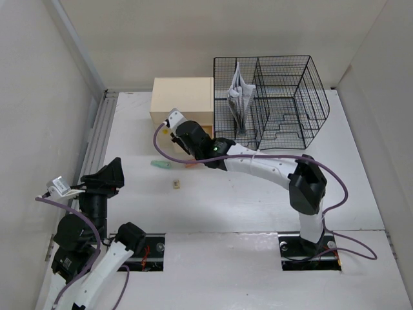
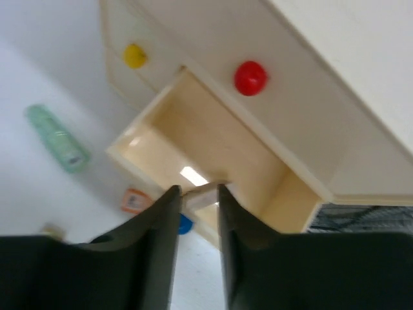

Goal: Organize the desk

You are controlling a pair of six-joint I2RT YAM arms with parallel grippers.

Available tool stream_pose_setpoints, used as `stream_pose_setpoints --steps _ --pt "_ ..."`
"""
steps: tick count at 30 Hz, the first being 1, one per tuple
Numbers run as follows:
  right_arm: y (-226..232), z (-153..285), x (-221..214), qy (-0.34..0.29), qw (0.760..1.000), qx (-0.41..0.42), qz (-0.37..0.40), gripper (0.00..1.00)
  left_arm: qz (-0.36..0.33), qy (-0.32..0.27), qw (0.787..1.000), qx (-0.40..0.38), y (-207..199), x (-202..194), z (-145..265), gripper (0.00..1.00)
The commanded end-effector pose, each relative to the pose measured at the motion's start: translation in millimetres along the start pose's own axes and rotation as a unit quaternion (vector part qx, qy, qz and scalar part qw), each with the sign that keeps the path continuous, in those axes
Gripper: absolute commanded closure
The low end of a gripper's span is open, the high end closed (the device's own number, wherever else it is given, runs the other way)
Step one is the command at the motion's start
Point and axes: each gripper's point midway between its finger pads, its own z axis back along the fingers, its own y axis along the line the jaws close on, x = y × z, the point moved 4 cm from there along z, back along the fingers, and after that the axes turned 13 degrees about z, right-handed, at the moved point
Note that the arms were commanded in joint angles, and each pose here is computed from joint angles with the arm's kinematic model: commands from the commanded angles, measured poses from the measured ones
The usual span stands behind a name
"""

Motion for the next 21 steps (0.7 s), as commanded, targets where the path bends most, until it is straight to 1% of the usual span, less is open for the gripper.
stream_pose_setpoints --steps 1,2,3,4,5,7,8,10,11,13,14,16,17,18,19,20,21 --pt "-2.9 37.5 49.7 -0.096 0.99 0.089 -0.048 0.7 0.002 -0.007 1.0 -0.001 -1.9 1.3 -2.3 0.34" --pt "2.4 43.1 51.3 -0.101 0.987 0.117 -0.05 0.83 0.002 -0.007 1.0 -0.001 -1.9 1.3 -2.3 0.34" --pt "10.7 45.8 51.5 -0.1 0.982 0.144 -0.065 0.84 0.002 -0.007 1.0 -0.001 -1.9 1.3 -2.3 0.34" --pt "21.6 55.3 56.7 -0.114 0.971 0.196 -0.073 0.84 0.005 -0.013 1.0 -0.001 -1.2 4.0 -1.1 0.34" --pt "28.6 58.9 57.0 -0.115 0.965 0.222 -0.077 0.84 0.005 -0.013 1.0 -0.001 -1.2 4.1 -1.1 0.34" --pt "52.9 59.2 43.1 -0.093 0.951 0.275 -0.104 0.84 0.013 -0.02 1.0 0.0 -0.8 6.9 0.0 0.34" --pt "67.7 61.6 38.4 -0.088 0.939 0.315 -0.11 0.83 0.017 -0.023 1.0 -0.004 -1.0 9.0 1.9 0.34" --pt "92.5 58.9 20.5 -0.055 0.927 0.35 -0.123 0.71 0.022 -0.03 0.999 -0.005 -0.4 12.4 3.8 0.34" --pt "111.8 55.8 8.5 -0.039 0.918 0.377 -0.116 0.67 0.026 -0.037 0.999 -0.006 0.3 15.7 5.8 0.34" --pt "126.0 49.8 -3.5 -0.028 0.911 0.396 -0.114 0.59 0.031 -0.037 0.999 -0.007 1.9 14.7 6.4 0.34" --pt "138.9 47.6 -13.6 -0.017 0.907 0.408 -0.101 0.59 0.031 -0.037 0.999 -0.007 1.9 14.7 6.4 0.34" --pt "147.4 46.7 -17.2 -0.024 0.898 0.431 -0.086 0.55 0.031 -0.041 0.999 -0.004 2.8 15.6 6.2 0.34" --pt "148.6 45.2 -17.4 -0.039 0.895 0.441 -0.051 0.54 0.031 -0.041 0.999 -0.004 2.8 15.6 6.2 0.34" --pt "159.4 50.5 -18.9 -0.052 0.878 0.476 -0.022 0.52 0.031 -0.041 0.999 -0.004 2.8 15.6 6.2 0.34" --pt "161.3 50.6 -24.7 -0.051 0.873 0.486 0.004 0.51 0.031 -0.041 0.999 -0.004 2.8 15.6 6.2 0.34" --pt "160.9 48.1 -22.6 -0.072 0.867 0.491 0.04 0.48 0.031 -0.041 0.999 -0.004 2.8 15.6 6.2 0.34" --pt "166.3 46.5 -27.9 -0.074 0.858 0.505 0.057 0.48 0.031 -0.041 0.999 -0.004 2.8 15.6 6.2 0.34"
